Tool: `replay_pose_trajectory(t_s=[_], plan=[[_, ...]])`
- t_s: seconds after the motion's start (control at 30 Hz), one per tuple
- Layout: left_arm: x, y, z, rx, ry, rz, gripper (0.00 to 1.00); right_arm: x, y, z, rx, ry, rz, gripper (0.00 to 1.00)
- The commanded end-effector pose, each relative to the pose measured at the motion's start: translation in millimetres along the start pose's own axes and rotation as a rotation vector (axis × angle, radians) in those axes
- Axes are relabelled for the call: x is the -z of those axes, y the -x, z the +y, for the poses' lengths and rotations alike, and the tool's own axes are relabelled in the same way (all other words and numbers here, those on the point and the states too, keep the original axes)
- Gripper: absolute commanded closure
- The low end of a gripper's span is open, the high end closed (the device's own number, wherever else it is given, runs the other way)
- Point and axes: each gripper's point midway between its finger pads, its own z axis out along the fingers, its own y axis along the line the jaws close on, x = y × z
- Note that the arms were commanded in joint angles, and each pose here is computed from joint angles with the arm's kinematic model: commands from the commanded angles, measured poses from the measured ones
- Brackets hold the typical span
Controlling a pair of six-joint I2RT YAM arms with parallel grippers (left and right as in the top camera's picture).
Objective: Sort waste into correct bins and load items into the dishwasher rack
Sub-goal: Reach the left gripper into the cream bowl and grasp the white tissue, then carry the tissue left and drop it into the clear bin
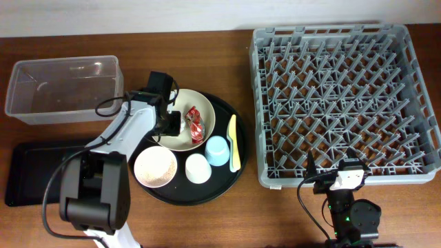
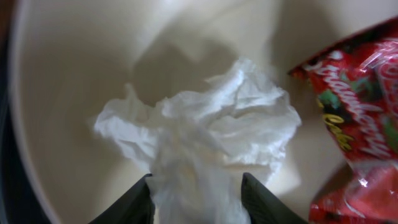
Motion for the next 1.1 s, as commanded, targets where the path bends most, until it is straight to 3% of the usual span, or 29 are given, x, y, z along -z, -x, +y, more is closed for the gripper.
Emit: replay_pose_trajectory(t_s=[0.0, 0.07, 0.1, 0.13, 0.17, 0.33, 0.47, 0.57, 0.87, 1.07], plan=[[-3.4, 4.2, 0.8, 0.007, 0.005, -0.018, 0.62, 0.0, -1.9, -0.2, -0.002, 0.002, 0.003, 0.02], [-3.4, 4.3, 0.8, 0.007, 0.006, -0.018, 0.65, 0.0, -1.9, -0.3, -0.002, 0.001, 0.003, 0.02], [-3.4, 4.4, 0.7, 0.007, 0.005, -0.018, 0.73, 0.0, -1.9, -0.2, -0.002, 0.002, 0.003, 0.02], [-3.3, 5.7, 0.6, 0.007, 0.004, -0.023, 0.91, 0.0, -2.0, -0.2, -0.002, 0.002, 0.003, 0.02], [-0.8, 11.0, -0.1, 0.008, 0.002, -0.039, 0.99, 0.0, -1.9, -0.2, -0.002, 0.002, 0.003, 0.02], [47.8, 45.2, -3.1, 0.011, -0.008, -0.109, 0.99, 0.0, -1.9, -0.2, -0.002, 0.002, 0.003, 0.02], [130.6, 83.9, -2.1, 0.024, -0.027, -0.259, 0.99, 0.0, -1.9, -0.2, -0.002, 0.002, 0.003, 0.02], [171.2, 99.8, 39.7, 0.112, 0.012, -0.359, 0.99, 0.0, -1.9, -0.2, -0.002, 0.002, 0.003, 0.02], [182.7, 68.9, 225.0, 0.481, 0.278, -0.364, 0.99, 0.0, -2.0, -0.2, -0.002, 0.002, 0.003, 0.02], [135.9, 54.5, 267.8, 0.562, 0.302, -0.259, 0.99, 0.0, -1.9, -0.2, -0.002, 0.002, 0.003, 0.02]])
